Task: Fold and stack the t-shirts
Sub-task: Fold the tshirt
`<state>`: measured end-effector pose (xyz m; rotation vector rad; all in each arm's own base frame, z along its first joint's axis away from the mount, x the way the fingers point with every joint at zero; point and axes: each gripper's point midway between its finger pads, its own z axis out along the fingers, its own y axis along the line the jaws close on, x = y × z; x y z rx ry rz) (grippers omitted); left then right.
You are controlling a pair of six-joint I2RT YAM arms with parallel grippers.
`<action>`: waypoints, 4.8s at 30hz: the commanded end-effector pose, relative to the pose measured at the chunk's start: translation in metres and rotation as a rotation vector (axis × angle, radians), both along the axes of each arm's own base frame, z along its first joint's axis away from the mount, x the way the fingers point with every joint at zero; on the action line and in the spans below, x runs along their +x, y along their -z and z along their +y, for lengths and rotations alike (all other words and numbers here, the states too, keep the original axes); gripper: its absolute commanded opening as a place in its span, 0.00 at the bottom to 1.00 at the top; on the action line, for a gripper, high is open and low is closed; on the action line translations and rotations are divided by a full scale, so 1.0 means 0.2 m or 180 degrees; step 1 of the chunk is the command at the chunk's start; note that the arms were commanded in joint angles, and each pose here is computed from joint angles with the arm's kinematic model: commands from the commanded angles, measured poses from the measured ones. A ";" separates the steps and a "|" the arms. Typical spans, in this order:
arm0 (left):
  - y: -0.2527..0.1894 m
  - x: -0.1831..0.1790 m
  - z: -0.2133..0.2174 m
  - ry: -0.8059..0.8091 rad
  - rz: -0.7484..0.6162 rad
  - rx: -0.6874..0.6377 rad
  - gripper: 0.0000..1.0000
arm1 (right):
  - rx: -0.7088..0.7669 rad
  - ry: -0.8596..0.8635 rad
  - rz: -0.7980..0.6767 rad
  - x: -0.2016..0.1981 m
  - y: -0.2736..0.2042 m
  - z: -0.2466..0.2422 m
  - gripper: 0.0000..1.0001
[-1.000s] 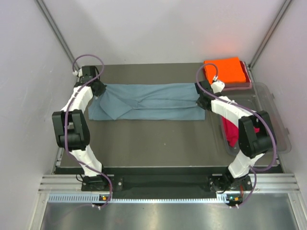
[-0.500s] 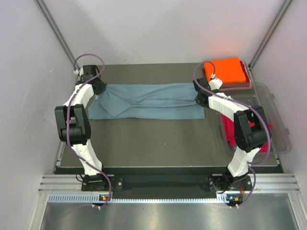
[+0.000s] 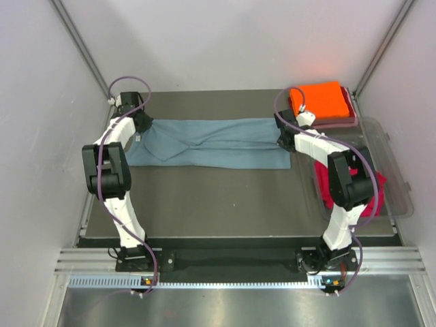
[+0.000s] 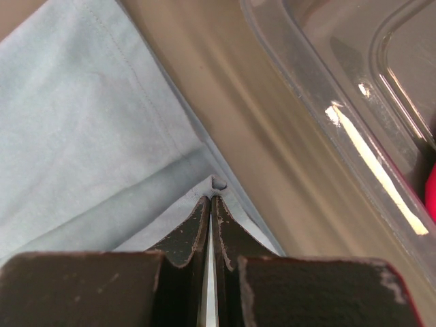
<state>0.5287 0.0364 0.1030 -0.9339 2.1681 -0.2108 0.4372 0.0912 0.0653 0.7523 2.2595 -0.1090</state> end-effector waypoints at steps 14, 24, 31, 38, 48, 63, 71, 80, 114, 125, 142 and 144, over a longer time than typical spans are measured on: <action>-0.06 0.17 0.03 0.0005 -0.0289 0.0069 0.00 | 0.0040 0.0059 -0.0216 0.17 -0.05 -0.05 0.00; -0.02 0.21 -0.01 0.0164 -0.0271 -0.0006 0.17 | 0.0156 -0.0012 -0.0205 0.20 -0.04 0.00 0.02; -0.25 0.18 0.12 0.0010 -0.0251 0.0459 0.33 | 0.0097 -0.0115 -0.0345 0.16 -0.25 -0.02 0.30; -0.38 -0.08 0.04 0.0265 -0.0166 0.0465 0.34 | 0.0366 -0.0474 -0.0252 0.02 -0.34 0.09 0.31; -0.10 -0.40 0.09 0.0213 0.0448 0.0374 0.31 | 0.0630 -0.1253 0.0125 -0.07 -0.17 0.36 0.27; 0.43 -0.56 0.33 -0.0473 0.1405 0.0405 0.18 | 0.0229 -0.1172 0.0803 -0.24 0.25 0.23 0.18; 0.46 -0.64 0.46 -0.0778 0.1617 0.0805 0.17 | 0.0009 -0.1061 0.0905 -0.32 0.28 0.13 0.17; 0.51 -0.65 0.52 -0.0817 0.1694 0.0817 0.18 | -0.0119 -0.1015 0.0948 -0.37 0.29 0.07 0.16; 0.26 -0.60 -0.04 0.0177 0.0803 -0.0503 0.18 | 0.2259 -0.3644 -0.0662 -0.21 -0.48 1.80 0.00; 0.40 -0.64 0.01 0.0007 0.1043 -0.0316 0.17 | 0.2771 -0.3885 -0.0252 -0.25 -0.15 2.07 0.00; 0.09 -0.55 0.17 -0.0222 0.0917 0.0192 0.25 | 0.2301 -0.3633 -0.0129 -0.23 -0.10 1.85 0.00; 0.02 -0.51 0.16 -0.0142 0.0840 0.0181 0.29 | 0.2315 -0.3670 -0.0217 -0.24 -0.20 1.85 0.01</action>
